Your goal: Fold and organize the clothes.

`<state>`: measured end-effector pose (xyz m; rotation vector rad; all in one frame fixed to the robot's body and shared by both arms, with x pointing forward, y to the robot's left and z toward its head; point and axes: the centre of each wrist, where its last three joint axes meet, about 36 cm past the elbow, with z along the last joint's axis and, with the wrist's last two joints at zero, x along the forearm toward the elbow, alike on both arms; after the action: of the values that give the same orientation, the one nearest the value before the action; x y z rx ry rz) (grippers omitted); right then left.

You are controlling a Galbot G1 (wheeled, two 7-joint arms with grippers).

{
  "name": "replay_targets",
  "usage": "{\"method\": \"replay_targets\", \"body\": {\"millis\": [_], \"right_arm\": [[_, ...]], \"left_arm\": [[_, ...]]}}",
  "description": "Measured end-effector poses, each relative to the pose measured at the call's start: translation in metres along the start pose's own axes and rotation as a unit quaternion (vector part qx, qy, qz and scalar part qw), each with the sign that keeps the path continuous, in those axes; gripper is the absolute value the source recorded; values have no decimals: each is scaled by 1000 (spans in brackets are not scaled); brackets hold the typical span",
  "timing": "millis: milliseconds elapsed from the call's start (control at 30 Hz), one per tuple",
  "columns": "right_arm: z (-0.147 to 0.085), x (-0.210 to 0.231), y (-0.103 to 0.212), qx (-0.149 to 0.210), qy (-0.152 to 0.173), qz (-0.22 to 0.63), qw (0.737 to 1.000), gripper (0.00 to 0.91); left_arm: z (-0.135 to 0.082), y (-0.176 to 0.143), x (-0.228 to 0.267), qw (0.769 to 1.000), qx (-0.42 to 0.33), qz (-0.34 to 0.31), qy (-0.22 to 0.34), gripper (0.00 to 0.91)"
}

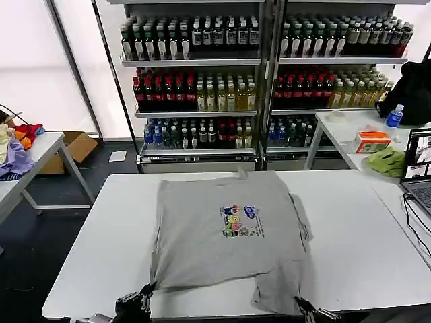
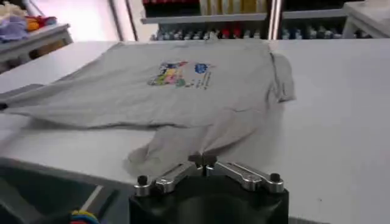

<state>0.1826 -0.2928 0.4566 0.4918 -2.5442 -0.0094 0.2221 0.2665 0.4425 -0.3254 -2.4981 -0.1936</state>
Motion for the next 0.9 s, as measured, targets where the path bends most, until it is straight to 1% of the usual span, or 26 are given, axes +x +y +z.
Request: {"method": "replay_targets", "body": {"millis": [133,333,533,600,767,900], "right_arm": [[0,0,1,-1,-13,-3,1000,0],[-5,-18,-8,-6,-58,10,998,0],[-23,-40,-22,-5,-107,25,994,0],[-29,-48,-27,-6,-121,30,992,0],[-41,-68,-38,-6,-146,42,988,0],[-48,-88,-47,-1,-160,49,986,0]], "left_arm": [[-1,14,10,1000,-5,-7,15,10],[-7,35,12,1000,-7,-16,15,10],[-18,54,-3,1000,2,-12,-7,0],[-22,60,-9,1000,7,-8,-16,10],[-36,70,-26,999,18,7,-34,10],[-45,79,-43,999,21,16,-45,10]]}}
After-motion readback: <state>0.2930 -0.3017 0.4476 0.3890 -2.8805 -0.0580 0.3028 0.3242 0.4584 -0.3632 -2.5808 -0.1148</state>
